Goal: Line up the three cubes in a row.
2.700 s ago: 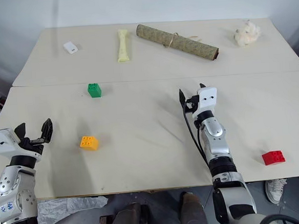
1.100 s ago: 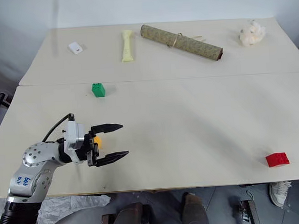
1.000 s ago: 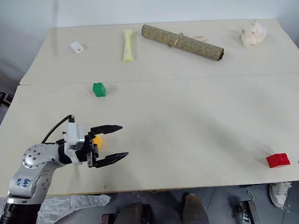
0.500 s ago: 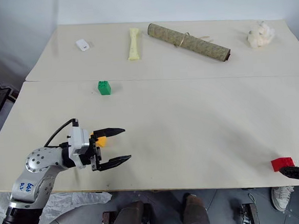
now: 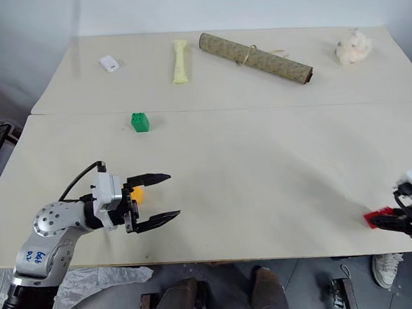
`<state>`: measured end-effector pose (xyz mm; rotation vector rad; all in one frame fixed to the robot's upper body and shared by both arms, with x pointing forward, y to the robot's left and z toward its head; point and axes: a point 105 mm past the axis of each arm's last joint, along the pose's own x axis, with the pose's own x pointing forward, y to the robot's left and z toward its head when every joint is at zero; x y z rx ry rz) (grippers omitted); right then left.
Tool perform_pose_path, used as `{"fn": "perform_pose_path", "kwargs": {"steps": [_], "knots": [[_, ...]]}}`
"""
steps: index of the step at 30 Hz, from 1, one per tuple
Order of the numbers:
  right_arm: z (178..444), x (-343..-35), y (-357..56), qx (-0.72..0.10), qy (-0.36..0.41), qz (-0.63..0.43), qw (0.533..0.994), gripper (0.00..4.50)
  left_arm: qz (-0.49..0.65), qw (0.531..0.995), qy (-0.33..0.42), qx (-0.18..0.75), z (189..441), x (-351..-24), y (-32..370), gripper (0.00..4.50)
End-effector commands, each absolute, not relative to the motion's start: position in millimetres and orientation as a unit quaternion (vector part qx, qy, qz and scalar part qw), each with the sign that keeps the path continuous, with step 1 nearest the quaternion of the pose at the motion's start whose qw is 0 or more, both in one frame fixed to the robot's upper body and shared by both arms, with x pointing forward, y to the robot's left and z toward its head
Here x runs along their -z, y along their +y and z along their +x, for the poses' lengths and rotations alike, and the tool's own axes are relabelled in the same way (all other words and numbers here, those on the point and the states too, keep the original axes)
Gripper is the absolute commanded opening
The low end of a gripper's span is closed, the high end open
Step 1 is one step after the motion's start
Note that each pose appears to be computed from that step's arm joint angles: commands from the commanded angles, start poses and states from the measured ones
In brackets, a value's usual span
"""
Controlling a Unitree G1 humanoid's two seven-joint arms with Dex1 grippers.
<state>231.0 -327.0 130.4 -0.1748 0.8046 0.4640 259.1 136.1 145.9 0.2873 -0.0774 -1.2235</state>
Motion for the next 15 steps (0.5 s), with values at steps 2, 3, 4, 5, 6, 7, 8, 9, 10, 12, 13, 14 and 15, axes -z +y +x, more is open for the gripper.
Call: {"fn": "perform_pose_path", "kwargs": {"steps": [2, 3, 4, 5, 6, 7, 8, 9, 10, 12, 13, 14, 15], "knots": [[271.9, -162.0, -273.6, -0.386, 0.307, -0.257, 0.831, 1.50, 0.154, 0.809, -0.036, 0.567, 253.4, -150.9, 148.7, 4.50], [282.9, -165.6, -263.4, -0.409, 0.293, -0.281, 0.817, 1.50, 0.155, 0.811, -0.034, 0.563, 253.1, -150.2, 151.1, 4.50], [295.9, -169.7, -250.8, -0.433, 0.275, -0.307, 0.802, 1.50, 0.157, 0.815, -0.033, 0.557, 253.3, -149.9, 153.9, 4.50], [307.7, -173.6, -238.0, -0.455, 0.259, -0.331, 0.785, 1.50, 0.159, 0.819, -0.033, 0.551, 253.4, -149.8, 156.4, 4.50], [318.0, -176.6, -226.1, -0.477, 0.247, -0.352, 0.767, 1.50, 0.160, 0.822, -0.032, 0.546, 253.4, -149.6, 158.5, 4.50], [326.0, -178.7, -215.6, -0.497, 0.239, -0.377, 0.744, 1.50, 0.161, 0.824, -0.031, 0.542, 253.0, -149.4, 160.2, 4.50], [334.5, -180.7, -205.2, -0.516, 0.232, -0.405, 0.718, 1.50, 0.162, 0.827, -0.030, 0.538, 252.4, -148.8, 161.7, 4.50], [344.7, -184.0, -193.1, -0.532, 0.223, -0.424, 0.698, 1.50, 0.162, 0.829, -0.029, 0.535, 251.6, -148.0, 163.0, 4.50], [353.6, -186.8, -183.6, -0.541, 0.215, -0.437, 0.686, 1.50, 0.163, 0.830, -0.027, 0.533, 251.4, -147.1, 163.8, 4.50], [372.8, -186.9, -173.0, -0.539, 0.214, -0.490, 0.651, 1.50, 0.164, 0.829, -0.020, 0.535, 248.1, -144.6, 163.7, 4.50], [380.0, -185.8, -170.4, -0.537, 0.217, -0.513, 0.634, 1.50, 0.164, 0.828, -0.017, 0.536, 247.4, -143.5, 163.6, 4.50], [385.8, -185.0, -164.3, -0.541, 0.218, -0.521, 0.623, 1.50, 0.165, 0.828, -0.015, 0.535, 246.5, -142.9, 163.6, 4.50], [390.6, -184.2, -156.7, -0.546, 0.219, -0.517, 0.622, 1.50, 0.173, 0.829, -0.022, 0.531, 245.4, -143.8, 163.7, 4.50]]}}
